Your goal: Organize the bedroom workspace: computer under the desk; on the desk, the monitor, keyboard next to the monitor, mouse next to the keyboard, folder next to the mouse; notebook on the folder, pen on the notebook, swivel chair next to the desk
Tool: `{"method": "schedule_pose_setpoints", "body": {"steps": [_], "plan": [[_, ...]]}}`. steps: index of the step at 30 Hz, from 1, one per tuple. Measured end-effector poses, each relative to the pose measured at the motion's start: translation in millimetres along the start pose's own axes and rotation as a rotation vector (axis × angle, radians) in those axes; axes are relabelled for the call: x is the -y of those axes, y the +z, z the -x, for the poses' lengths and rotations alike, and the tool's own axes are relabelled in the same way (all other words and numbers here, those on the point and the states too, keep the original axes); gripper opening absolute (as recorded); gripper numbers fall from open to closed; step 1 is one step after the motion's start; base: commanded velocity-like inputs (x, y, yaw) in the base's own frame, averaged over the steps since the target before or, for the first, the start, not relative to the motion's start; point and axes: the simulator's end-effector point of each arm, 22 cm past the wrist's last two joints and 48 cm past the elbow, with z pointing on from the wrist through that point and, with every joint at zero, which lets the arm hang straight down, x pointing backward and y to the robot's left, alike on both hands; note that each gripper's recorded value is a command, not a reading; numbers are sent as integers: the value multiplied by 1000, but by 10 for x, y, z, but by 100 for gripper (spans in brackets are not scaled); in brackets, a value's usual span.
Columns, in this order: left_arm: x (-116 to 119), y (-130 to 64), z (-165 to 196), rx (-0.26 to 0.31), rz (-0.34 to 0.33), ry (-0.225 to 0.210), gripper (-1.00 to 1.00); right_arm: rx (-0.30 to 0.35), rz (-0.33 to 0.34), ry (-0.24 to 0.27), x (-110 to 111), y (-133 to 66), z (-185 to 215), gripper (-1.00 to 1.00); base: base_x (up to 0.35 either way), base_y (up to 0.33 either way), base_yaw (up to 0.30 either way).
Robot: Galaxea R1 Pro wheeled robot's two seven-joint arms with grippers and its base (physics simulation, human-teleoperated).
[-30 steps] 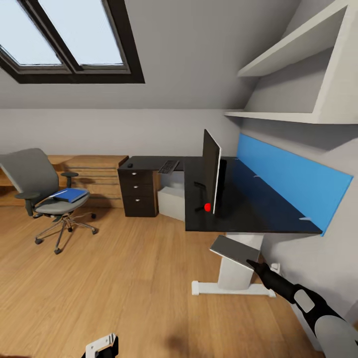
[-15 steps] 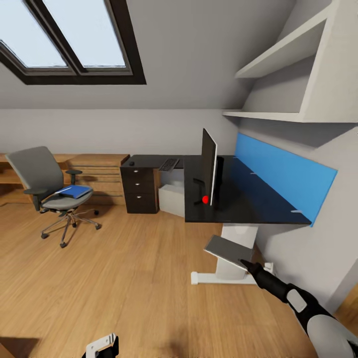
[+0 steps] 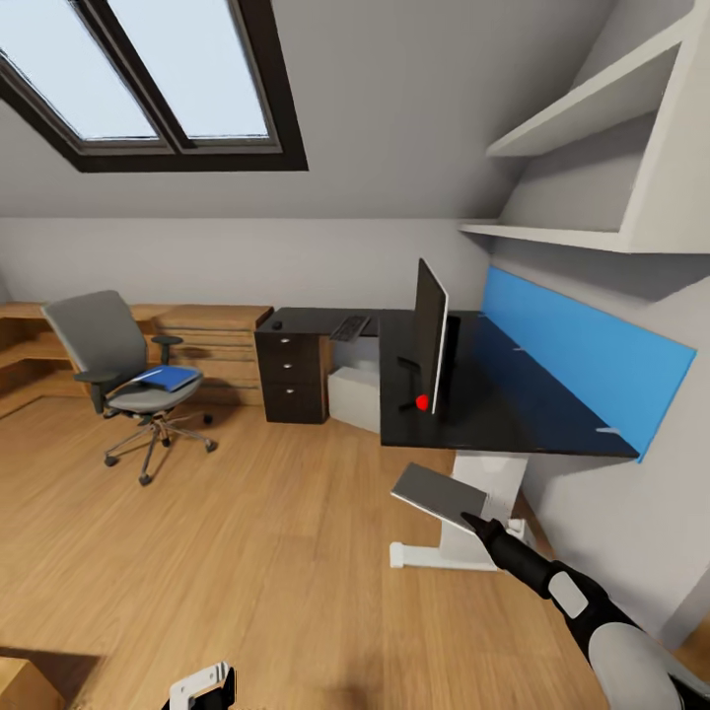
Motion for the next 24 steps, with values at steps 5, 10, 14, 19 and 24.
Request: {"method": "schedule_pose_setpoints", "body": {"steps": [5, 10, 14, 19, 24], "plan": [[6, -48, 57, -3, 1, 1, 100, 10, 5, -11, -98, 23, 6, -100, 0, 0, 244], [9, -96, 109, -8, 3, 1, 100, 10, 2, -15, -162, 18, 17, -100, 0, 0, 249], [12, -134, 151, -11, 4, 2, 100, 5, 0, -26, -234, 48, -24, -100, 0, 0, 251], [16, -182, 200, -15, 6, 2, 100, -1, -4, -58, -324, 91, -88, -100, 0, 0, 249], [18, -250, 165, -36, 7, 4, 100, -5, -12, -101, -417, 146, -167, -100, 0, 0, 148]]}}
